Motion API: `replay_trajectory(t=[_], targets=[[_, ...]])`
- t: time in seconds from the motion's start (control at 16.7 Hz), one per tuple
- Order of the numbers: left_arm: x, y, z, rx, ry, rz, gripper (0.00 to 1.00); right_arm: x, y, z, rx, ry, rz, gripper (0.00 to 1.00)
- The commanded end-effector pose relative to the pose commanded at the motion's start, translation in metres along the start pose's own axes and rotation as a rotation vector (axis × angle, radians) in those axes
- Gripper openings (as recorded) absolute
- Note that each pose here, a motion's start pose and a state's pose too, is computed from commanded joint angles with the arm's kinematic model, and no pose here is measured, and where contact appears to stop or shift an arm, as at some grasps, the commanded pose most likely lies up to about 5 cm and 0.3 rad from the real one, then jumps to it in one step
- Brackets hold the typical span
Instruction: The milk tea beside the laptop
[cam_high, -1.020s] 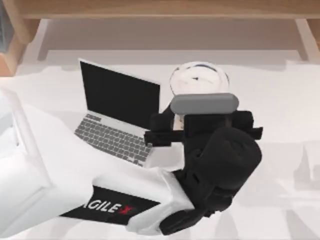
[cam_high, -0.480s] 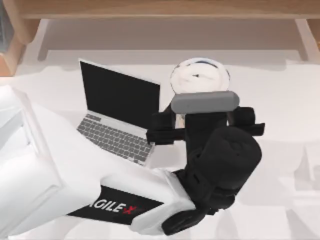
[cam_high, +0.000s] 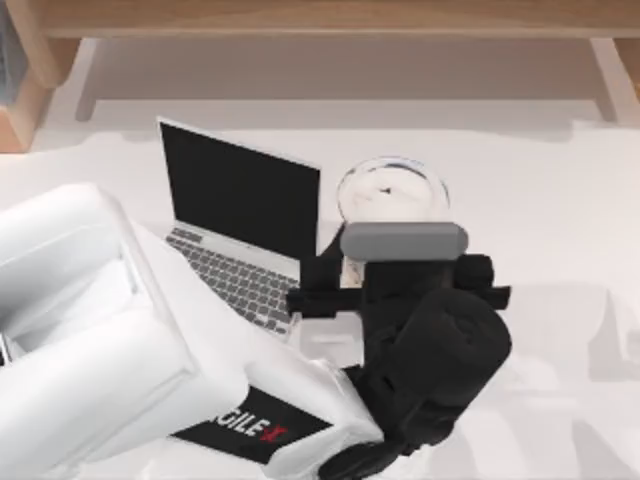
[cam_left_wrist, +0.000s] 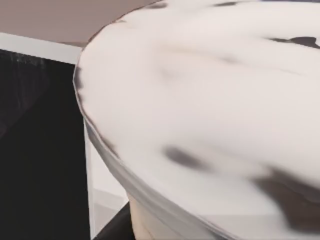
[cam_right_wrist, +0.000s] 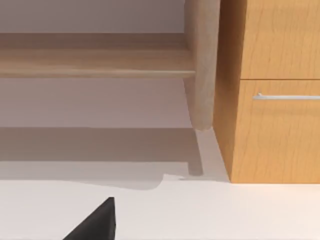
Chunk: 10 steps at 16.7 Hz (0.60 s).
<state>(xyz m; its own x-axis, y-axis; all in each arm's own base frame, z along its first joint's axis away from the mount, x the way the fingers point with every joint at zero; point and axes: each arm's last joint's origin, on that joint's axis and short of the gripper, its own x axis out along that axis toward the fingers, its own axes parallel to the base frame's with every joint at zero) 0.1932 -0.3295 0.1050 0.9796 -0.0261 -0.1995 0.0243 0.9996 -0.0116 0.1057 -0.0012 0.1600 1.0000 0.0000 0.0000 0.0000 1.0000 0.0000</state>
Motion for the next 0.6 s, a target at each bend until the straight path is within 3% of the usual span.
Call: replay_trajectory(t=[0.18,0.6], targets=[[0.0000,0.0000,0.0000,0.000,0.000,0.000,0.00,0.0000,0.0000,0.0000,0.000,0.000,0.000,1.00],[0.0000,0.0000,0.0000,0.000,0.000,0.000,0.53,0.0000,0.0000,0.0000,0.000,0.000,0.000,1.00]])
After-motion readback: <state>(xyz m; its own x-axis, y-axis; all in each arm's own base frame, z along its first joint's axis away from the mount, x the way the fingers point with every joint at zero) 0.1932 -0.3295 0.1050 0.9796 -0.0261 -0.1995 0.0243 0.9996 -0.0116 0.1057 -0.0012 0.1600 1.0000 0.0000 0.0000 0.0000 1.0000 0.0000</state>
